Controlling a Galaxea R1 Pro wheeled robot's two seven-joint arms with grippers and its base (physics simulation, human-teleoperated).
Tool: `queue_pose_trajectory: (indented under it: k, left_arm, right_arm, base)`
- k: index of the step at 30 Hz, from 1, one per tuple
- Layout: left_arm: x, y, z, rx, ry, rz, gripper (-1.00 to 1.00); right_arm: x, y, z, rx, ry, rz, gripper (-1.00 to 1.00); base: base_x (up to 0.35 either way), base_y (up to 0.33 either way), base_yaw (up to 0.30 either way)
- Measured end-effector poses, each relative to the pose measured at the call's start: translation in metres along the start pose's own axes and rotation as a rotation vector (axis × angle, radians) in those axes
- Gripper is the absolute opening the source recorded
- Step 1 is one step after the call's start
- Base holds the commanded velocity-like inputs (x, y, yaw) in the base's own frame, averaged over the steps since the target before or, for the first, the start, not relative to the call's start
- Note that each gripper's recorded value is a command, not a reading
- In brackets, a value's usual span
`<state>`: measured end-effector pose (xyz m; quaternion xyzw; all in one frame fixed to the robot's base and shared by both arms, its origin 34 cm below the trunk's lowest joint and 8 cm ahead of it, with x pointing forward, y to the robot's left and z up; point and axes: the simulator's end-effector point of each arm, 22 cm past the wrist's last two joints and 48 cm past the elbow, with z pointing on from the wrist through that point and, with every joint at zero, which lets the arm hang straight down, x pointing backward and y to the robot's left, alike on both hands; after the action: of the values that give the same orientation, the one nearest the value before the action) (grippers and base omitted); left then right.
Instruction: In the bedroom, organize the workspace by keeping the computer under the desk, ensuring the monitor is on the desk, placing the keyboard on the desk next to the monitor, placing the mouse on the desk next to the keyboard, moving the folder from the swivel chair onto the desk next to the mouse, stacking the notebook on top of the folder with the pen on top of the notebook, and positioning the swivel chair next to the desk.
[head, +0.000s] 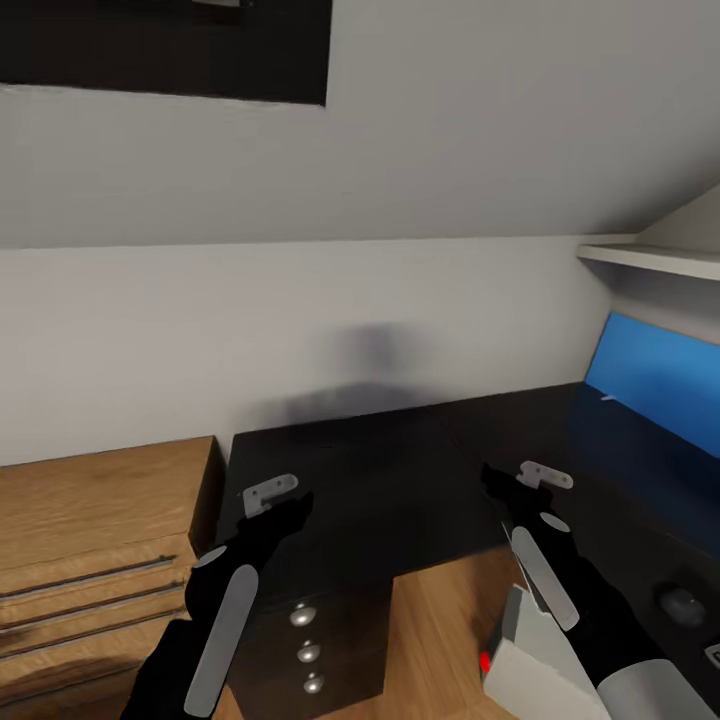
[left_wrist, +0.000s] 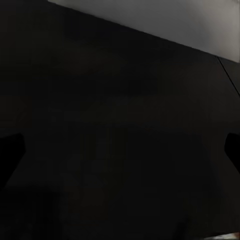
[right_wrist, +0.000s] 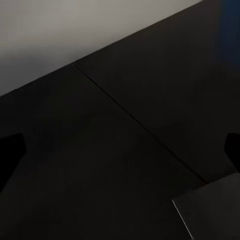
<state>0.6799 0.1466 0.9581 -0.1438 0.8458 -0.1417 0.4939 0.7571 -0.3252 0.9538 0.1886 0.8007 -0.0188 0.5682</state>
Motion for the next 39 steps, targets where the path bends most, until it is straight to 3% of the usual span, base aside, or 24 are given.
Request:
queue_pose_trajectory:
  k: [16,31,39]
  left_arm:
    - [-0.014,-0.007,-0.012,0.0,0.0,0.0,1.0]
    - [-0.028,-0.013,-0.023,0.004,-0.005,-0.002,1.0]
    - [-0.033,-0.015,-0.029,0.004,-0.004,-0.005,1.0]
  right_arm:
    - [-0.017,0.002,-0.01,0.002,0.0,-0.001,1.0]
    - [-0.031,0.003,-0.019,0.004,0.001,-0.004,1.0]
    - [-0.038,0.004,-0.024,0.004,0.001,-0.004,1.0]
  base:
    - [-0.293,-0.198,0.255]
    - [-0.288,-0.175,0.016]
    - [-0.031,-0.009,0.0]
